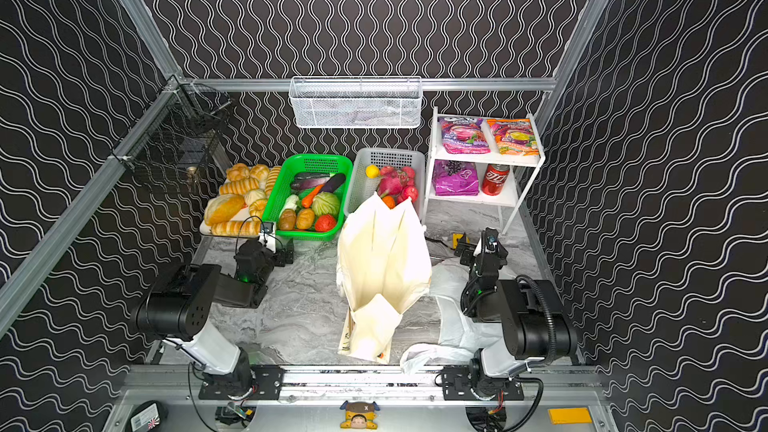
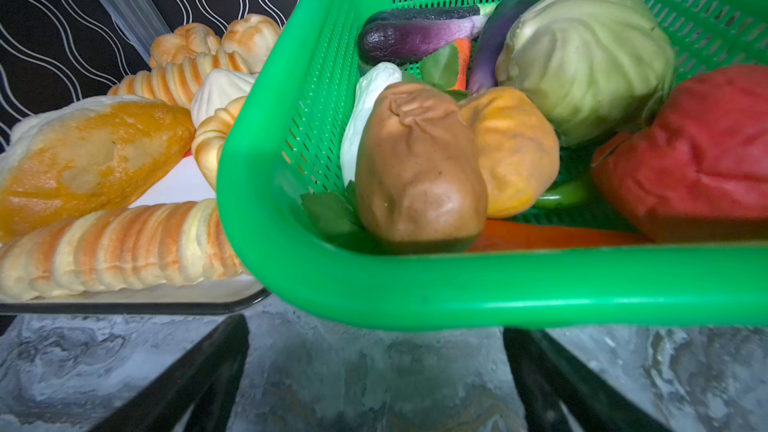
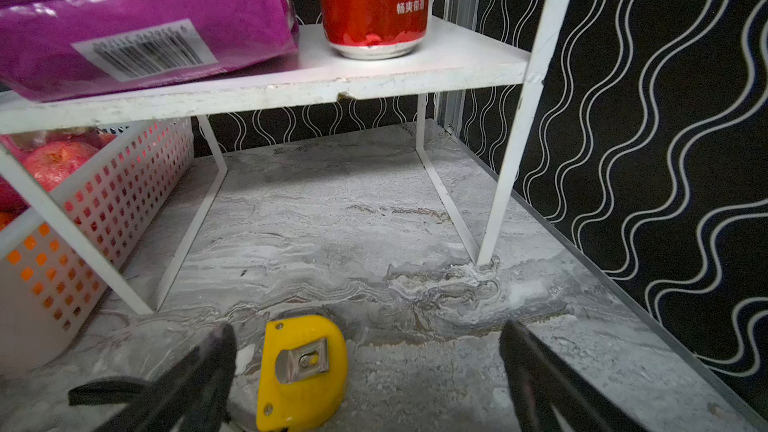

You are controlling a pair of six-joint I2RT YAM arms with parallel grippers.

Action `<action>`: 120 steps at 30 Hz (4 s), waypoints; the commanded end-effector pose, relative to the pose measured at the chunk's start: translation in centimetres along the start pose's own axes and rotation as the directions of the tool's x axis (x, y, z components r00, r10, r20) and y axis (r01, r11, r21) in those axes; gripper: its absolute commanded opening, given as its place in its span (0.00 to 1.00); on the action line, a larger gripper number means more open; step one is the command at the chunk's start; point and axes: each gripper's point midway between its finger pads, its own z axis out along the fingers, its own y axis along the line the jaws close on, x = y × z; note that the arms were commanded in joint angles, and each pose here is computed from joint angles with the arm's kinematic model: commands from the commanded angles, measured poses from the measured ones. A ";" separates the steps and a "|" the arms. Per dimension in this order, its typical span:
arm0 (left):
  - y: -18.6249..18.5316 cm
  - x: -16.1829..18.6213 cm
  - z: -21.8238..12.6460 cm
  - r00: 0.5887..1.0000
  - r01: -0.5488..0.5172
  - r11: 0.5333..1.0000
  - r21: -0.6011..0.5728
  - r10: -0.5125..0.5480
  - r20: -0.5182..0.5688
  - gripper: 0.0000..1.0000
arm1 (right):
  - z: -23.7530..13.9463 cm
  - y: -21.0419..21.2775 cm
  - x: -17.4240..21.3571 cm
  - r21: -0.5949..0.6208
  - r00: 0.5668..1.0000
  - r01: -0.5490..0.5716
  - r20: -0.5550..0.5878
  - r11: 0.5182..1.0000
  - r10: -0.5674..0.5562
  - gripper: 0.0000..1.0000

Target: Place the mixed food into the grocery bags and tie them

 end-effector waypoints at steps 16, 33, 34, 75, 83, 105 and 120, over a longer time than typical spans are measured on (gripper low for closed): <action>0.1 -0.4 0.0 1.000 -0.008 1.000 -0.004 0.008 0.016 0.99 | 0.2 0.0 -0.4 -0.007 1.000 -0.018 0.008 1.000 0.018 1.00; 2.7 -4.4 -4.3 0.993 0.063 0.991 -0.120 -0.050 0.106 0.99 | -0.7 -0.3 -2.7 0.009 1.000 -0.030 0.000 1.000 0.030 1.00; 3.2 -5.5 -4.8 0.989 0.116 0.984 -0.133 -0.102 0.106 0.99 | -1.1 -0.3 -3.7 0.011 0.999 -0.040 0.003 0.999 0.040 1.00; -22.0 -16.1 -21.6 0.821 0.350 0.707 0.615 0.085 -0.564 0.37 | -22.2 16.5 -9.6 -0.391 0.483 -0.607 -0.873 0.692 -0.069 0.25; -17.5 -16.2 -20.5 0.852 0.275 0.851 0.448 0.000 -0.523 0.00 | -21.4 20.8 -12.3 -0.493 0.541 -0.606 -0.831 0.624 -0.131 0.00; -12.9 -16.2 -19.3 0.879 0.162 0.952 0.259 -0.020 -0.476 0.46 | -10.8 5.8 -22.0 -0.130 0.920 -0.301 -0.301 0.945 0.252 0.59; -9.8 -23.0 -22.3 0.986 0.075 0.951 0.301 -0.025 -0.167 0.70 | -0.5 -0.6 -18.5 -0.066 0.992 -0.053 0.115 0.996 0.060 0.60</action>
